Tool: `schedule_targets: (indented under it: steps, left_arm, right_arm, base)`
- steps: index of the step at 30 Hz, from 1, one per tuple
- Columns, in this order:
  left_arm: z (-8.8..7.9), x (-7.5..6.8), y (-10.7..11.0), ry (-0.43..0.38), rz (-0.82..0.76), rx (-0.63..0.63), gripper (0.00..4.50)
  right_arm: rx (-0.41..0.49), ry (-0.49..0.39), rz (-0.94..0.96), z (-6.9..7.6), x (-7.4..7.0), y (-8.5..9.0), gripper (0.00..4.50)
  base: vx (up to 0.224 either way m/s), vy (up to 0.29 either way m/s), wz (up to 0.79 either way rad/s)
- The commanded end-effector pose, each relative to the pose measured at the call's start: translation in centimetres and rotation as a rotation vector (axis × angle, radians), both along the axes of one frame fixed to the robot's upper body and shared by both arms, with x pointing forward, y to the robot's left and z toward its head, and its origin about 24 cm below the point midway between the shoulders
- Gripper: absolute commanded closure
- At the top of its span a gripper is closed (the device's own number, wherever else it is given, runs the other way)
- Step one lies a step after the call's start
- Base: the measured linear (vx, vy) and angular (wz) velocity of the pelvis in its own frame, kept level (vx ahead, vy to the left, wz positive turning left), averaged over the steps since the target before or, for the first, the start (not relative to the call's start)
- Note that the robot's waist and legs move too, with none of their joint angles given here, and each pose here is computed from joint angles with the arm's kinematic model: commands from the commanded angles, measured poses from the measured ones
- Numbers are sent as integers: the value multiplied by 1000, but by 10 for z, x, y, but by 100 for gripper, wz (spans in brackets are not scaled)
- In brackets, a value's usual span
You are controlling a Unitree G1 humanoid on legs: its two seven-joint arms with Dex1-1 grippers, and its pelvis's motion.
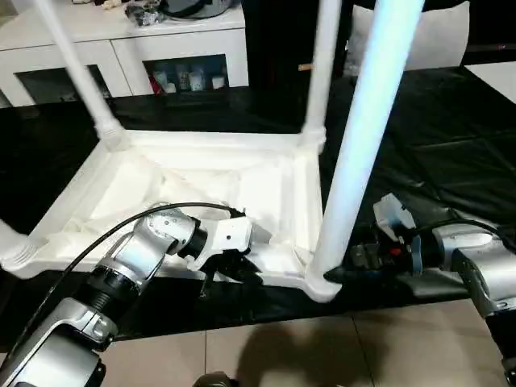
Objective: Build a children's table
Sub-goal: Rotate leg to tighten
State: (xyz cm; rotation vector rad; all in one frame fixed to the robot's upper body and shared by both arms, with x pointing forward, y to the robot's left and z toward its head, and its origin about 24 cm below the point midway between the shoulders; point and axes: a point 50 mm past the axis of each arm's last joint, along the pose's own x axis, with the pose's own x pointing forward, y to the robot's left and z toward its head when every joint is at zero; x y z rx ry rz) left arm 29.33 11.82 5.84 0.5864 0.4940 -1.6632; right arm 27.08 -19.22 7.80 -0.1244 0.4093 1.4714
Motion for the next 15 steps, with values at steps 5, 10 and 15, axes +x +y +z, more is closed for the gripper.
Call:
schedule_targets:
  steps: [5, 10, 15]
  left_arm:
    - [-2, -6, -8, 19, -111, 32, 450]
    - [-4, -8, -7, 37, -104, 24, 450]
    - [-3, -4, -10, 79, 17, -36, 450]
  right_arm:
    - [20, 35, 67, 5, 0, 5, 186]
    - [46, 74, 75, 4, -3, 6, 233]
    - [101, 79, 22, 2, -5, 12, 248]
  base:
    - [0, 0, 0]
    - [0, 0, 0]
    - [0, 0, 0]
